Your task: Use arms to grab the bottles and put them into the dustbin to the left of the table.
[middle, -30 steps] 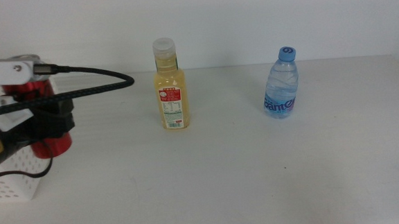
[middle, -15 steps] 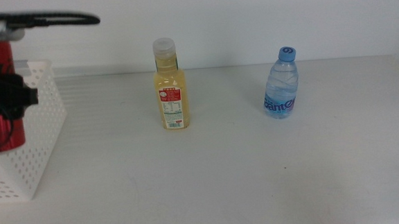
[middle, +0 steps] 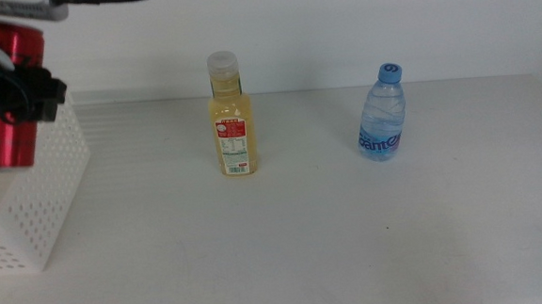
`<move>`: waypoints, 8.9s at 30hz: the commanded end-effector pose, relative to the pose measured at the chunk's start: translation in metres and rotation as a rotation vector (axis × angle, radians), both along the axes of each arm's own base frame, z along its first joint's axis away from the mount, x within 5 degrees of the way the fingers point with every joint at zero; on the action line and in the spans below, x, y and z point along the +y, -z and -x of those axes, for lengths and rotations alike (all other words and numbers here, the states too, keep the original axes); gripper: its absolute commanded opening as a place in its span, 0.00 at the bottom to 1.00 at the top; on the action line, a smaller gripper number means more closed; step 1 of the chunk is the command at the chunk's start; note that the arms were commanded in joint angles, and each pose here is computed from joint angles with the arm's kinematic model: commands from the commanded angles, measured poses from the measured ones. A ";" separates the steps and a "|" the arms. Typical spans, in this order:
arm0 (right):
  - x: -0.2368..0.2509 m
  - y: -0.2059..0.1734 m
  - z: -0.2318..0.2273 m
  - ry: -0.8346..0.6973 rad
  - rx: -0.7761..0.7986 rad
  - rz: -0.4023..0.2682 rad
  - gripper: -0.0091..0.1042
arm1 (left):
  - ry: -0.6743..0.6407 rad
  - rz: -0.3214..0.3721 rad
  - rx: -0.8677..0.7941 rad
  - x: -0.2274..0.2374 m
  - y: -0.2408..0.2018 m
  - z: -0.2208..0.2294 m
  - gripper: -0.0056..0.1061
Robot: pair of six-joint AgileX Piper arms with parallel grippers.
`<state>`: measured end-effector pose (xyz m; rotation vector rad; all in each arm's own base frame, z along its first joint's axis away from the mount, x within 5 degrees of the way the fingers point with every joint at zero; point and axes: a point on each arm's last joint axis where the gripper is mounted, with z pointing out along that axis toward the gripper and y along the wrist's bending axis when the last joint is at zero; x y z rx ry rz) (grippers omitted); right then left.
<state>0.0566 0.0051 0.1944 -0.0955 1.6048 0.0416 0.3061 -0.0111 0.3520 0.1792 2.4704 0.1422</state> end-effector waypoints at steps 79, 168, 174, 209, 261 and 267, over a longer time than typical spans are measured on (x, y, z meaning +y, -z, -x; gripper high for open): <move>-0.001 -0.011 0.003 0.010 -0.115 0.013 0.71 | 0.090 0.032 -0.138 0.013 -0.051 -0.036 0.76; -0.001 -0.011 0.003 0.010 -0.115 0.013 0.71 | 0.299 0.434 -0.764 -0.138 0.161 -0.003 0.76; -0.001 -0.011 0.003 0.010 -0.115 0.013 0.71 | 0.300 0.437 -0.774 -0.150 0.168 -0.027 0.83; -0.001 -0.011 0.003 0.010 -0.115 0.013 0.71 | 0.269 0.433 -0.850 -0.169 0.185 -0.104 0.63; -0.001 -0.011 0.003 0.010 -0.115 0.013 0.71 | 0.034 0.149 -0.069 0.015 -0.039 -0.024 0.06; -0.001 -0.011 0.003 0.010 -0.115 0.013 0.71 | -0.067 0.117 -0.057 0.064 -0.051 -0.030 0.06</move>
